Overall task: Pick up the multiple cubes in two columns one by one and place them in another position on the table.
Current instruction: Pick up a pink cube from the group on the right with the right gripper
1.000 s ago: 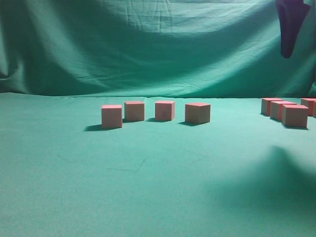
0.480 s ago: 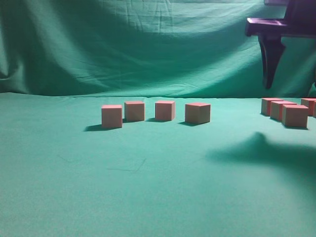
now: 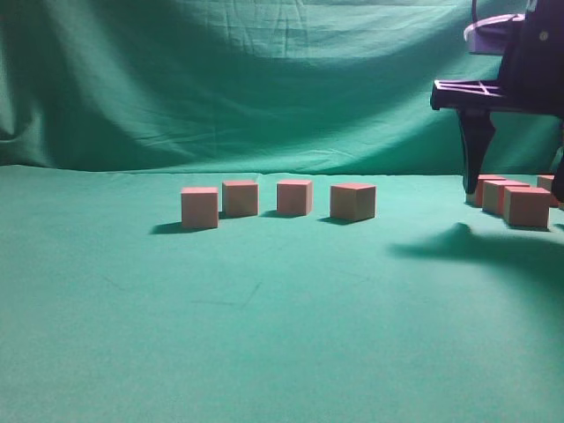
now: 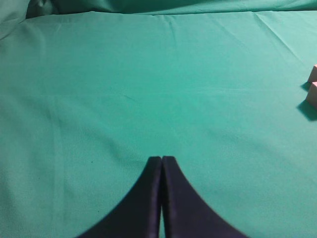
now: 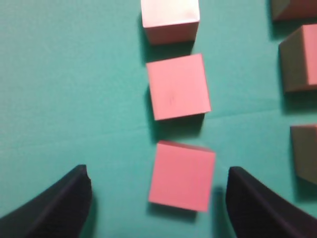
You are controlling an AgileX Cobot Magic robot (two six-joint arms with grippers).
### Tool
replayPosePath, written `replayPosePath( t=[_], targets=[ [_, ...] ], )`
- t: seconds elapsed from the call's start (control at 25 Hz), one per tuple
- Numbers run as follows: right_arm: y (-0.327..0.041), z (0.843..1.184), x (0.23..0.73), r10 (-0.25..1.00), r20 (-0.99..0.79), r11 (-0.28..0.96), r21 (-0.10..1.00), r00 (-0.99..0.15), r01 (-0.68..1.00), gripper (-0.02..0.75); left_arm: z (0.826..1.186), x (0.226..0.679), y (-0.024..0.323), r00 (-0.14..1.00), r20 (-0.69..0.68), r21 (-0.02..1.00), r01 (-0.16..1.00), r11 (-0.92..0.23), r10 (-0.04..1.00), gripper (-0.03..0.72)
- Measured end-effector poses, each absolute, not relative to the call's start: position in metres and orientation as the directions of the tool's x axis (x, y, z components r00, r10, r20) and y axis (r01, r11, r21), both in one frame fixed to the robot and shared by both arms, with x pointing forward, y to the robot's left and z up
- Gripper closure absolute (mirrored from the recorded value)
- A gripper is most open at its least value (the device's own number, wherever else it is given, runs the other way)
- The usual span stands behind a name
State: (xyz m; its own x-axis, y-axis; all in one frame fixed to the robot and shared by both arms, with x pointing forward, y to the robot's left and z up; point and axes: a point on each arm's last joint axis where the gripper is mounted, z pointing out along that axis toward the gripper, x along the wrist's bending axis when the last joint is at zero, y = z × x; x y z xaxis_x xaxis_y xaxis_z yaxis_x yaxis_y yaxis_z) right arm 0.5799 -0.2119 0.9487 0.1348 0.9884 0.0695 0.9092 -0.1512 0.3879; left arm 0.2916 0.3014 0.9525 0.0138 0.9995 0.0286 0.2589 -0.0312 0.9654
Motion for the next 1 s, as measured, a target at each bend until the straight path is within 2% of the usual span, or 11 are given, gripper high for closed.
replayPosePath(
  t=[0.24,0.4,0.52,0.8,0.92,1.0],
  targets=[
    [-0.212,0.934,0.584,0.993,0.040,-0.122,0.375,0.115,0.919,0.172,0.953,0.292,0.301,0.014,0.029,0.965,0.259,-0.031,0.999,0.688],
    [-0.213,0.927,0.585,0.994,0.023,-0.109,0.363,0.108,0.925,0.316,0.953,0.292,0.301,0.014,0.029,0.965,0.259,-0.031,0.999,0.688],
    [-0.213,0.927,0.586,0.994,0.021,-0.105,0.365,0.104,0.925,0.482,0.953,0.292,0.301,0.014,0.029,0.965,0.259,-0.031,0.999,0.688],
    [-0.213,0.941,0.591,0.993,-0.011,-0.109,0.336,0.119,0.935,0.480,0.953,0.292,0.301,0.014,0.029,0.965,0.259,-0.031,0.999,0.688],
    [-0.212,0.970,0.591,0.996,-0.040,-0.055,0.342,0.073,0.938,0.480,0.953,0.292,0.301,0.014,0.029,0.965,0.259,-0.031,0.999,0.688],
    [-0.200,1.005,0.581,0.999,-0.047,0.016,0.383,0.002,0.923,0.480,0.953,0.292,0.301,0.014,0.029,0.965,0.259,-0.031,0.999,0.688]
  ],
)
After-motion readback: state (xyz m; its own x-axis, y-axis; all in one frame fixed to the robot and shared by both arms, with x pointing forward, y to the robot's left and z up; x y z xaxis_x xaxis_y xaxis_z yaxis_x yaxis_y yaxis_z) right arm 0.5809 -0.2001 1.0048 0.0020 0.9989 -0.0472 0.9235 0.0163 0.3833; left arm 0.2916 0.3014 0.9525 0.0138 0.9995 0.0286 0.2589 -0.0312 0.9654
